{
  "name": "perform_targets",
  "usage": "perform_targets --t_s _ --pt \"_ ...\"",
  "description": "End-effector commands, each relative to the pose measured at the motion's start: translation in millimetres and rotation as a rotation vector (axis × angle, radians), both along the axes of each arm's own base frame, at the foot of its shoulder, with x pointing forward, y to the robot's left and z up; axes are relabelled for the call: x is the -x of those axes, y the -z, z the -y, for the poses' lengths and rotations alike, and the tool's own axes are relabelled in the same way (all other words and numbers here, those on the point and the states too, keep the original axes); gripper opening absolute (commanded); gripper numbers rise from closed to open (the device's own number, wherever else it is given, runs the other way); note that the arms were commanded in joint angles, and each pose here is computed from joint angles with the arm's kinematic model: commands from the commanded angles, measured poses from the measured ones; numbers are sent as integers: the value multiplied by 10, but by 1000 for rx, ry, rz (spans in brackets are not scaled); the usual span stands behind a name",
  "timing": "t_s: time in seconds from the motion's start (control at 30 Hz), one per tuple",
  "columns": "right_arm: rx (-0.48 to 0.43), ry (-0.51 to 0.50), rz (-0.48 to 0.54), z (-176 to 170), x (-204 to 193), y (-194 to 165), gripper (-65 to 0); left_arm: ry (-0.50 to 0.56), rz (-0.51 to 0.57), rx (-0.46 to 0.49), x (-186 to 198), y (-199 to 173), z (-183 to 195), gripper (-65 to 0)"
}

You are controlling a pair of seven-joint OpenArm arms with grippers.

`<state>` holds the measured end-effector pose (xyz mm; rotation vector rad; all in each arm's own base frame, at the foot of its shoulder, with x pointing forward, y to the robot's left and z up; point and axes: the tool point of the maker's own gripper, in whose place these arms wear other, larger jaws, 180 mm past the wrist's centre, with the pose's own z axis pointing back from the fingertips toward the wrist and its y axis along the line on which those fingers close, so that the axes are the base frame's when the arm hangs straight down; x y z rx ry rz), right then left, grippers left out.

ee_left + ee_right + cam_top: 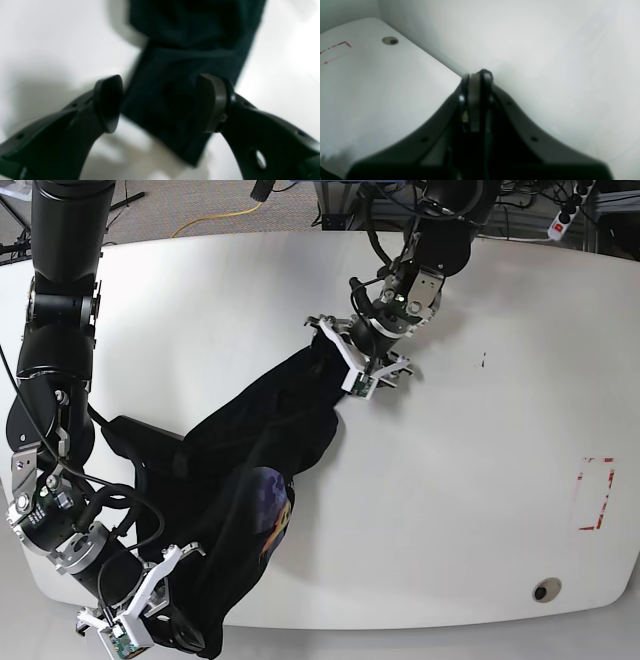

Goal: Fold the T-shirt properly
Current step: 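Pull the grasped shirt apart, right gripper and left gripper diverging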

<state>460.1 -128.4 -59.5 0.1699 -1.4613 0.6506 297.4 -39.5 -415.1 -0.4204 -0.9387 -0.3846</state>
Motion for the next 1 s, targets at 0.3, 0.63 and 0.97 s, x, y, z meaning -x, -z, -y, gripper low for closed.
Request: perform_targets --t_s 0.3,0.63,0.97 --pt "-19 -5 77 25 14 -272 -650 12 -38 -18 -61 121 23 -650" --pt "-61 58 111 283 -50 -478 -650 -66 38 -22 -307 -122 -314 -650" --pt "-125 139 89 629 -382 -729 -650 -147 206 -118 -605 -745 -1060 -650"
